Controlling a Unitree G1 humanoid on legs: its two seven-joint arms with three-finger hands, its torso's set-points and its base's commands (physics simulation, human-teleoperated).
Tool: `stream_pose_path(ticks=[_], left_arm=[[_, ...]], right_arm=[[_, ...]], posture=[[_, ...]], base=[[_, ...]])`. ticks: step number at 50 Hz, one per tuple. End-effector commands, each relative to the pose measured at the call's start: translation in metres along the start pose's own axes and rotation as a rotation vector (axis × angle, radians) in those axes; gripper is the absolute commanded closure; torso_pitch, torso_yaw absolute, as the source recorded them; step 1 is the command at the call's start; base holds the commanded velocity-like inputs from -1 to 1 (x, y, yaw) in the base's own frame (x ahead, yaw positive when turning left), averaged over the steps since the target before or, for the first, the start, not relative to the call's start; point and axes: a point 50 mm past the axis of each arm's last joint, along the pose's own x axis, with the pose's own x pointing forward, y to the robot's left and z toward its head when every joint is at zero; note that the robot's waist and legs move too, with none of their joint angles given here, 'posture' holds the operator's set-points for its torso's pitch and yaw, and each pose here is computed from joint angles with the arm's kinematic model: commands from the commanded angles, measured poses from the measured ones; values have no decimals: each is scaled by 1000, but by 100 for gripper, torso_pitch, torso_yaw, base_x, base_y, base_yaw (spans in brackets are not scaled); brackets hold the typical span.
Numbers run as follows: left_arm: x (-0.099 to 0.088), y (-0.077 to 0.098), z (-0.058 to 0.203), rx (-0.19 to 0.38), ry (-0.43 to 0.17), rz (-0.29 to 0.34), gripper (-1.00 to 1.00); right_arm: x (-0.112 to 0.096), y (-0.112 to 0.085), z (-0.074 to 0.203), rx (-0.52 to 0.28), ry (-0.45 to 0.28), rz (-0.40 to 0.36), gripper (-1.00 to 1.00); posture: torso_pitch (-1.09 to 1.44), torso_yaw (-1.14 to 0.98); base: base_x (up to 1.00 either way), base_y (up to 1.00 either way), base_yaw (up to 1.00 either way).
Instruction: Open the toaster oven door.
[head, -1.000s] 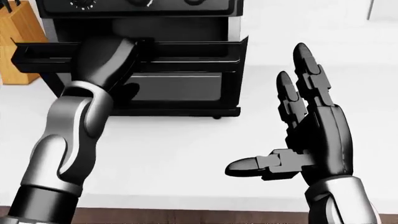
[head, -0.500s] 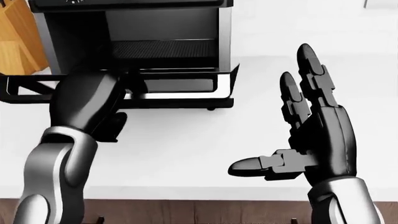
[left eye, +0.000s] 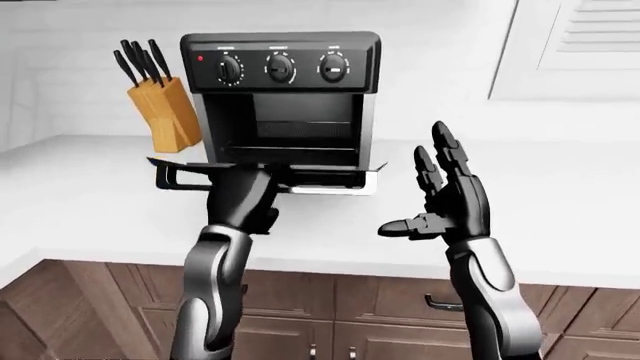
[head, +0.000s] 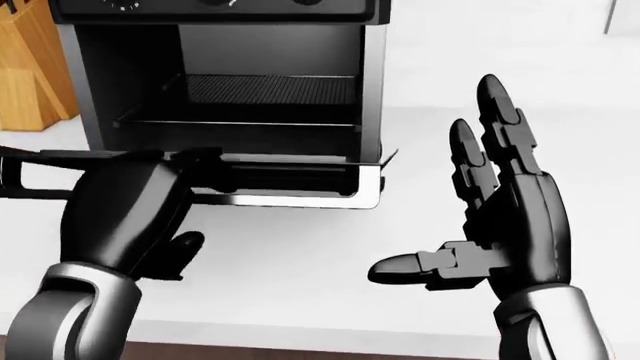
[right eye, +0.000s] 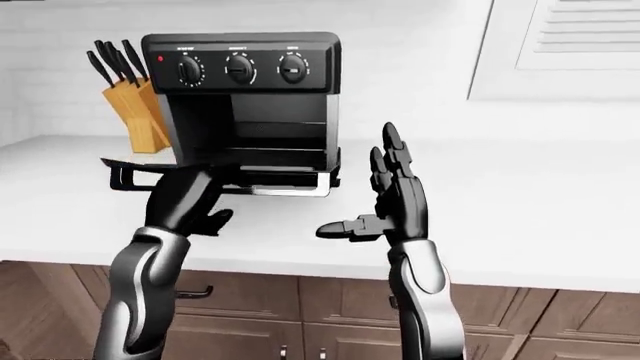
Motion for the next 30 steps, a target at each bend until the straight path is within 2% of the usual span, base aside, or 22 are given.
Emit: stream_pose_path(ticks=[1,2,7,19,26,30], left_arm=[[0,-5,4,-12,-24,-53,-30],[-2,-6,4,-13,-22,-54,-42],[-8,-11,3,-16,-18,-68,-55],[-24,-12,4,-25,-18,-75,-51],[-42,-13,4,-37,-10,-72,-49],[-48,-20,0,-47,2,-88,-48]], right_arm=[[2,4,16,-6,-89,22,-100],[2,4,16,-6,-90,22,-100],[2,4,17,-6,-90,22,-100],[0,4,19,-5,-90,20,-100],[0,5,20,-4,-89,18,-100],[0,5,21,-4,-89,17,-100]], posture=[[-41,0],[-41,0],[-41,0],[-41,0],[-41,0],[-41,0]], base=[[0,0,0],[0,0,0],[0,0,0],[0,0,0],[0,0,0],[0,0,0]])
